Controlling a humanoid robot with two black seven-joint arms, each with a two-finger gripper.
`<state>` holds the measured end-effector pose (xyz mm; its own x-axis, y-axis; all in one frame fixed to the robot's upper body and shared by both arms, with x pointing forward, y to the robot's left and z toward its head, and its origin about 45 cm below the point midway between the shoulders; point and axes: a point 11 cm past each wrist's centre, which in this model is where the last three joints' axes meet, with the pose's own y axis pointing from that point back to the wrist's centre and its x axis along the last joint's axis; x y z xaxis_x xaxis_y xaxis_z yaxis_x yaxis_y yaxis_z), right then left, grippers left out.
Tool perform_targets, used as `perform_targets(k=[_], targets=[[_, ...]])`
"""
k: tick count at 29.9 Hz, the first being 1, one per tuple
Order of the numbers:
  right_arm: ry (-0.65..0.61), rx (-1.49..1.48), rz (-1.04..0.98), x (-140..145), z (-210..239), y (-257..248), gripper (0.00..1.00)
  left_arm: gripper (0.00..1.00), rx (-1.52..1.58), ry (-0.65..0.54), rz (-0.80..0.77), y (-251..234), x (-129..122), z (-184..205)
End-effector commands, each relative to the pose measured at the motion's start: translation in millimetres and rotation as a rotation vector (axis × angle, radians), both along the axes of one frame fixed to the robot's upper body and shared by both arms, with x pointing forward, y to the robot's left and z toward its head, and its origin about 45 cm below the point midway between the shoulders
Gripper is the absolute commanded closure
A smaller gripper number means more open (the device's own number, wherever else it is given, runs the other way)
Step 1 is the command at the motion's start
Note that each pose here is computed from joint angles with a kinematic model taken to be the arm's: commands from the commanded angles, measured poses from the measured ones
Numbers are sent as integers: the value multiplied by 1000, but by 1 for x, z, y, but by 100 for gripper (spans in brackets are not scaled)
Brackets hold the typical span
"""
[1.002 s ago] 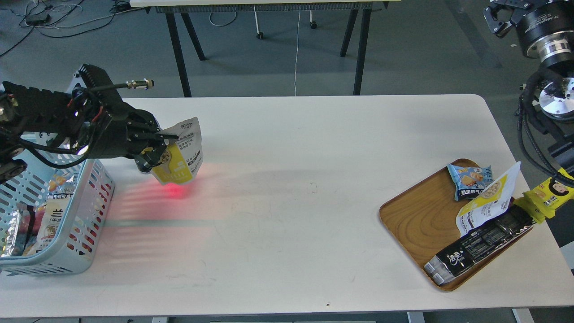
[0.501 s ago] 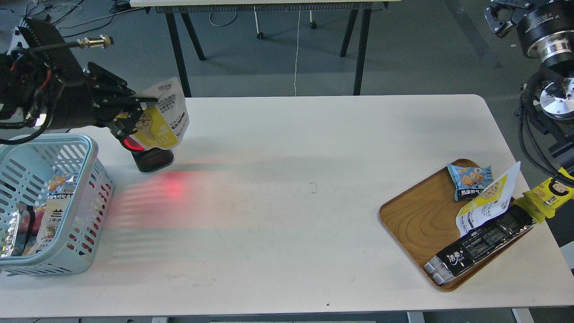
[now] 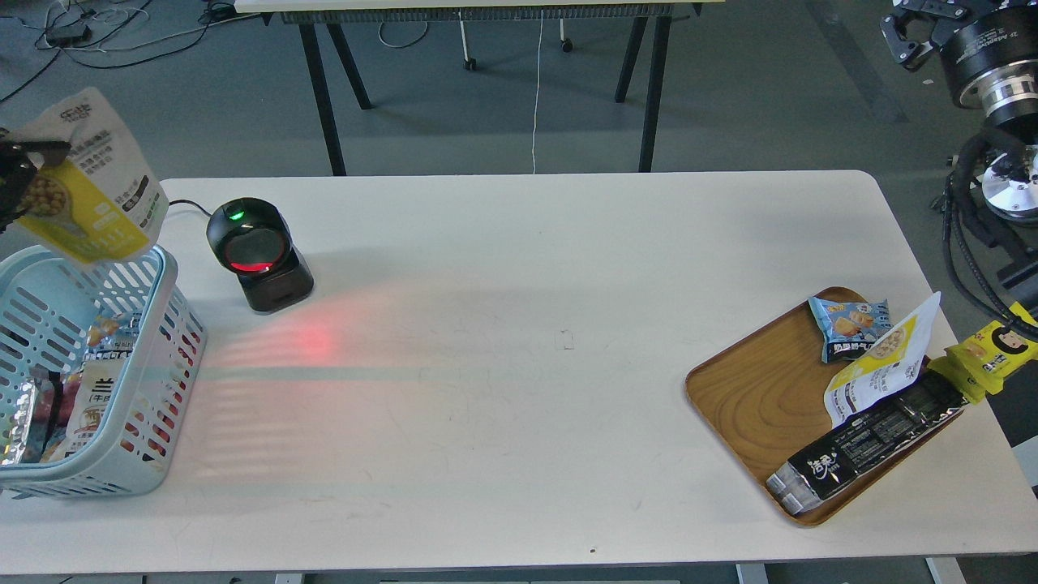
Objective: Scan snack and place in basket
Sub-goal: 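Lift the pouch over the blue basket with the left gripper, then drop the pouch into the blue basket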
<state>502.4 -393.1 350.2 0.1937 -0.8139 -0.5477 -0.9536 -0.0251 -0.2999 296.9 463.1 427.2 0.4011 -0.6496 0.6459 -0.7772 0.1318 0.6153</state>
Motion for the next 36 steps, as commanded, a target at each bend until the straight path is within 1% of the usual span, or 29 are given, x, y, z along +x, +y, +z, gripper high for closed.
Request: perform_targets(k=[1,4,8,13,18,21,23,24,26,28,29,30,31,32,36], targets=[[0,1,-1,0,0,-1,1,100,27,8,57,28,-14,-6],[0,0,-6,0,0,-2,1,100,42,23,78,48,-26,-19],[5,-1,-8,-1,-2,-3,1,100,58,35,74,56,-44,-26],[4,3,-1,0,-2,1,1,100,50,59,59,53,-48,-35],[-1,1,0,1,1,1,1,93,47,81,64,55,-52,-43],[-2,-2,-3,1,2,-1,1,82,45,81,65,54,-52,-42],[-4,-2,-2,1,3,-1,1,79,40,79,66,54,-51,-42],[-4,-2,-2,1,3,-1,1,75,34,75,66,53,-51,-41],[-6,-1,0,1,4,0,1,65,-15,55,68,48,-46,-38],[-6,-3,-4,1,5,-1,1,54,-132,33,83,38,-38,-36],[-7,-3,-5,1,5,-2,1,45,-218,18,96,32,-33,-35],[-9,-2,-4,1,6,-1,1,32,-300,2,108,26,-29,-32],[-12,-2,-3,1,7,-1,1,14,-406,-19,117,18,-20,-29],[-16,0,-4,2,8,-1,1,8,-502,-31,126,11,-12,-27],[-28,2,-11,3,14,-1,1,6,-793,-53,152,-10,18,-26]])
